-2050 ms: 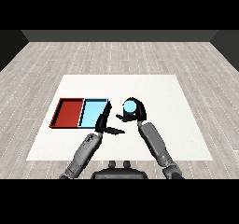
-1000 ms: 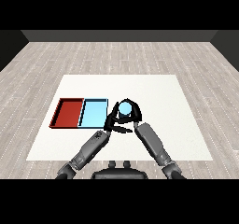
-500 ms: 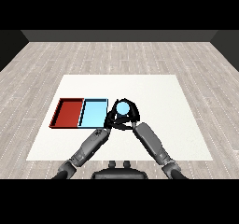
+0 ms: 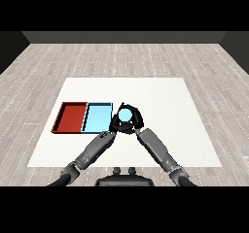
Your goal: Pick the blue can and put it in the blue box
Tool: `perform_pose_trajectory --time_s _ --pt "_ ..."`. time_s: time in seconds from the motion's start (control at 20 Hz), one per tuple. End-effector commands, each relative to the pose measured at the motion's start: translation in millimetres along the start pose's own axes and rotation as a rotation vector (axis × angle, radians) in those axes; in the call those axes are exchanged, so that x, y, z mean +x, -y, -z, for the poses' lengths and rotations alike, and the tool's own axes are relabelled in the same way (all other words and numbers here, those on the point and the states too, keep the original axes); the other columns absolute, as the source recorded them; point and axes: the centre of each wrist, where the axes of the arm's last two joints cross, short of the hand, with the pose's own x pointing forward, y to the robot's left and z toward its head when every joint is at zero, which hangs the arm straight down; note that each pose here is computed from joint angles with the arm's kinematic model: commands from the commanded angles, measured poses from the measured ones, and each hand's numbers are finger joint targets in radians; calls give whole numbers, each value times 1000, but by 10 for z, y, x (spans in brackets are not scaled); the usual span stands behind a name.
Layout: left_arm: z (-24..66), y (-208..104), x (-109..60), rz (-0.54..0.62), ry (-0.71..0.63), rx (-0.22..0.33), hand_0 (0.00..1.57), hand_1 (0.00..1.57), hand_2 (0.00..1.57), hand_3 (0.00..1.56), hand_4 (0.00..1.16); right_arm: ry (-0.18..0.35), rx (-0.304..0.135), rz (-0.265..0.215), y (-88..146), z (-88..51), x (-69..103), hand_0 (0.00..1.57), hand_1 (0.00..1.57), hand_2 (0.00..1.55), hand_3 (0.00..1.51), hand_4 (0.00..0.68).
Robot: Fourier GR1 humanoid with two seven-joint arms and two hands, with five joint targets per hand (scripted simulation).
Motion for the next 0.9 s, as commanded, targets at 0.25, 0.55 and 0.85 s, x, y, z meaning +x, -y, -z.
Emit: perform_pose_trajectory --time_s 0.25,0.55,0.85 --pt "135 138 75 5 -45 23 0 0 0 0 0 -1 45 10 -183 12 -16 1446 1446 1447 1363 497" --pt "-12 251 100 44 -63 148 1571 1571 1571 1486 1149 22 35 50 -221 -4 153 1424 1424 1459 1375 513" --pt "42 202 -45 79 -90 145 1571 1571 1553 1456 1136 16 31 54 -134 45 134 1423 1423 1457 1378 531"
